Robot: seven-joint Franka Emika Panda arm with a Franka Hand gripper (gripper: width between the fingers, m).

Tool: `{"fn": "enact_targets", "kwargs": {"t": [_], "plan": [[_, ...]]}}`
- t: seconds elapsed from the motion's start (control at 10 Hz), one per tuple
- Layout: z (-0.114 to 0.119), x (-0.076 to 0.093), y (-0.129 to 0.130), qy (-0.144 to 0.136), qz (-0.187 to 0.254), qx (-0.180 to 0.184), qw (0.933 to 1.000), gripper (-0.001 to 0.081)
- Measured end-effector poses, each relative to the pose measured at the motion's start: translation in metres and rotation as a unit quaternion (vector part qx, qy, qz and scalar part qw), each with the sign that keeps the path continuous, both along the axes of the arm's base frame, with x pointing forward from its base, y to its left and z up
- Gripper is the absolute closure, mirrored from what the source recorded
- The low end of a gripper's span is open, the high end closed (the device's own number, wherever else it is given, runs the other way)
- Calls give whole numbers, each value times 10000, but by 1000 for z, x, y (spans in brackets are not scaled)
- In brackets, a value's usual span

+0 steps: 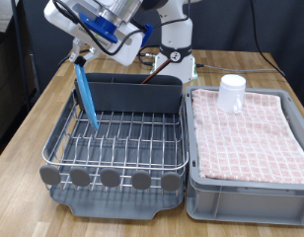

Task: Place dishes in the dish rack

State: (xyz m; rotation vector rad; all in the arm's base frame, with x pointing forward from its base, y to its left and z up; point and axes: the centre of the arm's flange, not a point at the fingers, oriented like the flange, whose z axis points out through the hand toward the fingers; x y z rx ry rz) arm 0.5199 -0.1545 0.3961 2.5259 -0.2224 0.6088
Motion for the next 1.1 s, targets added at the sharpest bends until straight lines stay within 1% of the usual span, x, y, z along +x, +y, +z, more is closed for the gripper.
{"fn": "enact_targets", "kwargs": {"t": [0.1, 0.3, 0.5, 0.6, 0.8, 1.1], "plan": [[-3, -2, -3, -3, 120, -92, 9999, 788], [-8, -5, -9, 68, 159, -228, 9996, 788], [-13, -9, -15, 101, 108, -222, 9996, 788], [-18, -9, -17, 71, 103, -201, 9997, 788], [-31, -10, -22, 26, 74, -190, 9998, 788], [-50, -9, -26, 40, -12, -203, 9998, 788]]}}
